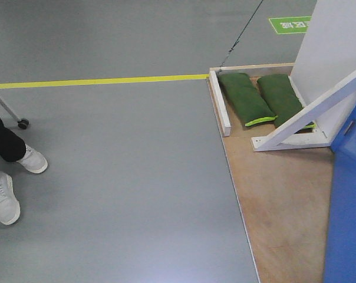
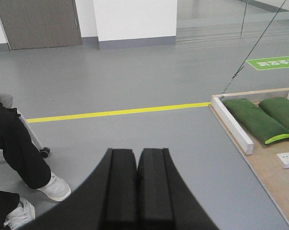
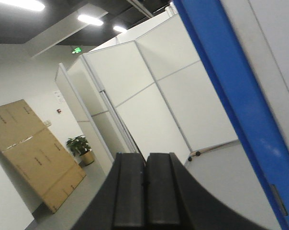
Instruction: Move to blue door and open it
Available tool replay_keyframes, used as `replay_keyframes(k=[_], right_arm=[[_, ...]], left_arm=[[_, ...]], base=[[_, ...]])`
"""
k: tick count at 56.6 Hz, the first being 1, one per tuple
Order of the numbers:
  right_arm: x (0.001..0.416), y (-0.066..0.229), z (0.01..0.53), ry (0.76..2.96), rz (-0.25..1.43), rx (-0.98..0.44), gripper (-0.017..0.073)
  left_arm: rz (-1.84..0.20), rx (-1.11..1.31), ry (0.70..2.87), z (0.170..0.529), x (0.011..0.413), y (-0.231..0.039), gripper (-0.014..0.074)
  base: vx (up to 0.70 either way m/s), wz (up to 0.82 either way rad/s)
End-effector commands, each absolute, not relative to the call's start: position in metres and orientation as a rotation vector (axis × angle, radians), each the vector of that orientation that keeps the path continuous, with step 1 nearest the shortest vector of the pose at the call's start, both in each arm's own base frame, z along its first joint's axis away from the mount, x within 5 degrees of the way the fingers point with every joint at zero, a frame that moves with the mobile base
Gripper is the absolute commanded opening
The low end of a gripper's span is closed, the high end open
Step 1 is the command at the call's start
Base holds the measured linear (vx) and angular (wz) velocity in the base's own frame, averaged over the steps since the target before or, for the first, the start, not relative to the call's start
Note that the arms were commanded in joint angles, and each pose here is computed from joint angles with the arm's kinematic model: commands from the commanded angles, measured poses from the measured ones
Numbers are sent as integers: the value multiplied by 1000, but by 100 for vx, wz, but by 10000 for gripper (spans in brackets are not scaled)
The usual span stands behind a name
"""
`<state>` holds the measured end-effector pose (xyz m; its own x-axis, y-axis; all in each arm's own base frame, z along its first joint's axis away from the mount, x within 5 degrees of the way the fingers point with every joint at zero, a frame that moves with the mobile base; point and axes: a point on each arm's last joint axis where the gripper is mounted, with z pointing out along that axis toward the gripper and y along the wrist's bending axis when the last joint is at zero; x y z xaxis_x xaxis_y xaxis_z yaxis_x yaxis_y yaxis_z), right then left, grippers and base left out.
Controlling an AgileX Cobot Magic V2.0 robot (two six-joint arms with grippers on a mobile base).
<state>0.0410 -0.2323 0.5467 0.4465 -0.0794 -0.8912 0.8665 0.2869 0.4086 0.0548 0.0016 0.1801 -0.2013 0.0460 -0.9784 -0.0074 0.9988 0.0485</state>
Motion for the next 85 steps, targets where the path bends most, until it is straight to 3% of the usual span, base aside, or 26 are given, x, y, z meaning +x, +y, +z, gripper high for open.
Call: replay_keyframes(k=[1, 19, 39, 85], right_arm=[[43, -184, 582, 789, -752, 933, 12], [62, -136, 590, 897, -622, 815, 12], [90, -109, 589, 1043, -489, 640, 12], [151, -26, 576, 1327, 155, 243, 12]], left_arm=[[33, 28, 1650, 197, 54, 1, 73], [33, 28, 1650, 197, 54, 1, 73], [33, 28, 1650, 197, 54, 1, 73], [33, 28, 1650, 197, 54, 1, 73]], base=[[0, 0], [0, 0], [0, 0], [0, 0]])
